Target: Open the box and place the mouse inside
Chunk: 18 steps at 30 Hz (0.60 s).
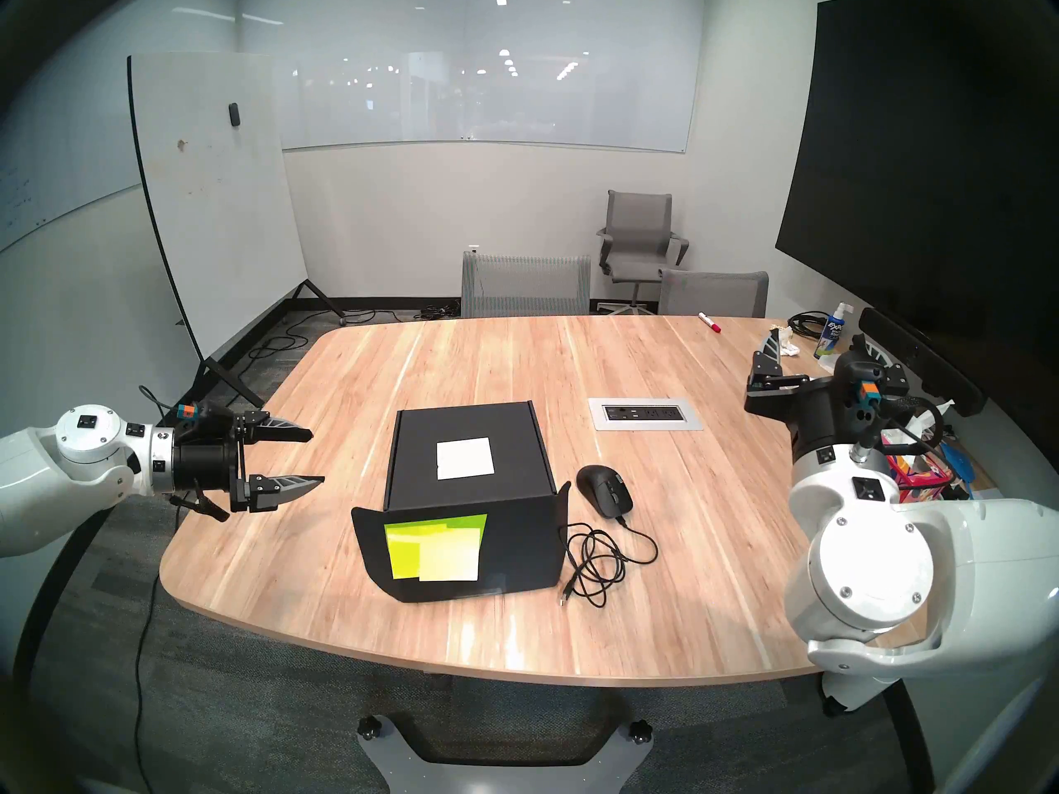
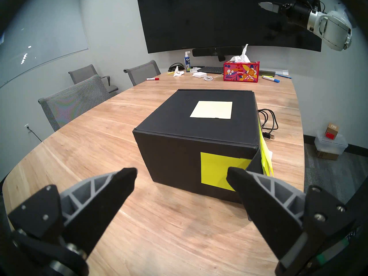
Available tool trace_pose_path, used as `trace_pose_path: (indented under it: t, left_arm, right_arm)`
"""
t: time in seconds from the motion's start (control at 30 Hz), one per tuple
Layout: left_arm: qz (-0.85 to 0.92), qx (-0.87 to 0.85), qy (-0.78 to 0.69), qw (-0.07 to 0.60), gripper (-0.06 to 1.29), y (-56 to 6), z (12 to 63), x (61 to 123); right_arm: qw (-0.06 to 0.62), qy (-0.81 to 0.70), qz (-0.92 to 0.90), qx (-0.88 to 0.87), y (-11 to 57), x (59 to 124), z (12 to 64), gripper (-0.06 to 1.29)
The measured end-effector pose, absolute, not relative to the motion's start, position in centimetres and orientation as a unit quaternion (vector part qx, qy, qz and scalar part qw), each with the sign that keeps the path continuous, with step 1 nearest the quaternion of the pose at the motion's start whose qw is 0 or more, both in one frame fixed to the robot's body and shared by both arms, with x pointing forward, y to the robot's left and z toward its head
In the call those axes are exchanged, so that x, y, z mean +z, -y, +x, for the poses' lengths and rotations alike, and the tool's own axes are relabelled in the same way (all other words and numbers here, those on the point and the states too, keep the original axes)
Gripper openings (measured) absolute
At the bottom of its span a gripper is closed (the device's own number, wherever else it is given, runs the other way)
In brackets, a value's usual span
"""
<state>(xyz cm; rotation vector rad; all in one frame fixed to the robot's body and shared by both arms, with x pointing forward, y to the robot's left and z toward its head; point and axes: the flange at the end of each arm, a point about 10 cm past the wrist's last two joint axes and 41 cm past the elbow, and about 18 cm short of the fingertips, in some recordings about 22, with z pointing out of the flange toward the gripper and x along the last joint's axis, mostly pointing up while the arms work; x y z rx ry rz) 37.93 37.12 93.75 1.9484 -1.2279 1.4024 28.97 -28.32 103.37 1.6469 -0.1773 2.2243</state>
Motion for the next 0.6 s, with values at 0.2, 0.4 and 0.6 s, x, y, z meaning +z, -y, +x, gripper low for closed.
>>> trace_pose_path:
  t: [0.2, 0.4, 0.6]
  left_arm:
    - [0.705, 0.507, 0.444, 0.221, 1.23, -37.1, 37.9, 93.7]
    - [0.705, 0.507, 0.444, 0.221, 1.23, -37.1, 37.9, 93.7]
    - [0.705, 0.507, 0.444, 0.22, 1.23, -37.1, 37.9, 93.7]
  right_arm:
    - [0.146, 0.06, 0.566, 0.809, 27.8, 103.7, 29.0, 1.23]
    - [0.095, 0.034, 0.547, 0.831, 26.9, 104.2, 29.0, 1.23]
    - [0.042, 0.004, 0.523, 0.851, 25.8, 104.7, 28.9, 1.23]
